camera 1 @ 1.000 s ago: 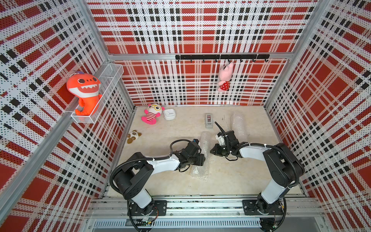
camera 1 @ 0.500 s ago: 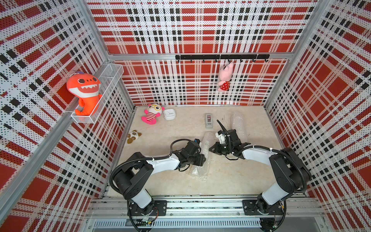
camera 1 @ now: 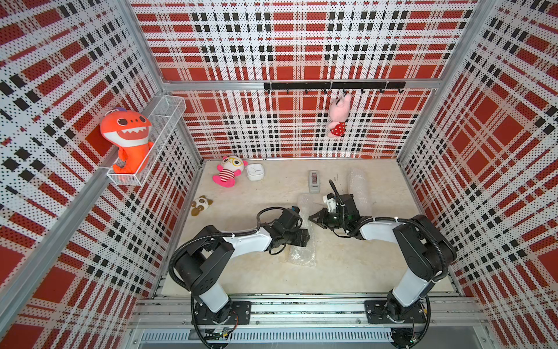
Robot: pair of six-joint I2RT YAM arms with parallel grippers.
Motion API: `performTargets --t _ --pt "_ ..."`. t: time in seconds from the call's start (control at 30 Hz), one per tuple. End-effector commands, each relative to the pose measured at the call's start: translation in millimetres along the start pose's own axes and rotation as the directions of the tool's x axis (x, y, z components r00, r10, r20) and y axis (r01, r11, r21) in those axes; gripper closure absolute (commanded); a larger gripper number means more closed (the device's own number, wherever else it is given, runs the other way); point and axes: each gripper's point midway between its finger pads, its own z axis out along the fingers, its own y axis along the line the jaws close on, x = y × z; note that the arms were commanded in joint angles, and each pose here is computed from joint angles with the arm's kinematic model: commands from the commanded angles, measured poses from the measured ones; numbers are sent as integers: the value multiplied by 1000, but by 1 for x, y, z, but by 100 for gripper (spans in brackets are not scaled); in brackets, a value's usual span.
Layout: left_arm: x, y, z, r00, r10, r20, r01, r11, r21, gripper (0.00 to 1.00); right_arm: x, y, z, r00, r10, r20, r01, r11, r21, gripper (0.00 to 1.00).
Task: Wrap vases in bubble wrap
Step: Wrap the vase in bubble wrap.
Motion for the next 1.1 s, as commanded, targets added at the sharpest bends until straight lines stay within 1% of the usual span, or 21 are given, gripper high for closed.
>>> performTargets --t 0.0,0.1,0.2,0.23,0.3,0.37,0.47,0.6,0.73,0.8,0.93,1.03,1.07 --pt "-9 -8 -5 1000 -1 14 1 1000 6 16 -12 20 0 998 -23 60 28 996 -82 99" --pt "-20 -10 -13 997 -28 71 29 1000 -12 12 -11 19 1 998 -19 64 24 997 -75 99" --pt "-32 -20 -21 989 -59 135 55 998 28 8 -9 18 3 998 -16 58 21 997 -76 99" --pt "-35 -25 -22 986 -71 148 63 996 59 8 -9 18 3 998 -16 57 20 997 -77 99" --pt "-39 -30 -22 984 -83 158 71 994 79 7 -7 18 5 998 -17 54 21 997 -75 99" --pt "-43 -30 -22 981 -85 172 74 995 64 3 -5 17 6 998 -20 51 23 997 -68 99" --pt "-49 -27 -18 978 -104 181 99 994 37 3 -3 17 8 999 -13 52 17 997 -71 99" --pt "-51 -23 -8 980 -108 165 112 994 -17 2 -2 17 6 998 -15 64 19 998 -67 99" --pt "-53 -35 -5 980 -98 175 99 995 2 1 -2 17 6 997 -11 70 16 998 -65 99" --pt "-50 -36 -1 981 -98 166 99 995 1 3 -2 18 6 997 -13 73 18 997 -72 99" --pt "-43 -26 3 984 -100 148 108 993 -44 11 -2 16 4 997 -24 76 28 998 -53 98" --pt "-43 -26 -1 983 -96 156 104 994 -38 16 -3 15 4 996 -33 80 36 998 -44 90" --pt "-42 -26 -2 984 -90 153 96 995 -35 18 -2 14 4 996 -38 78 42 998 -41 89"
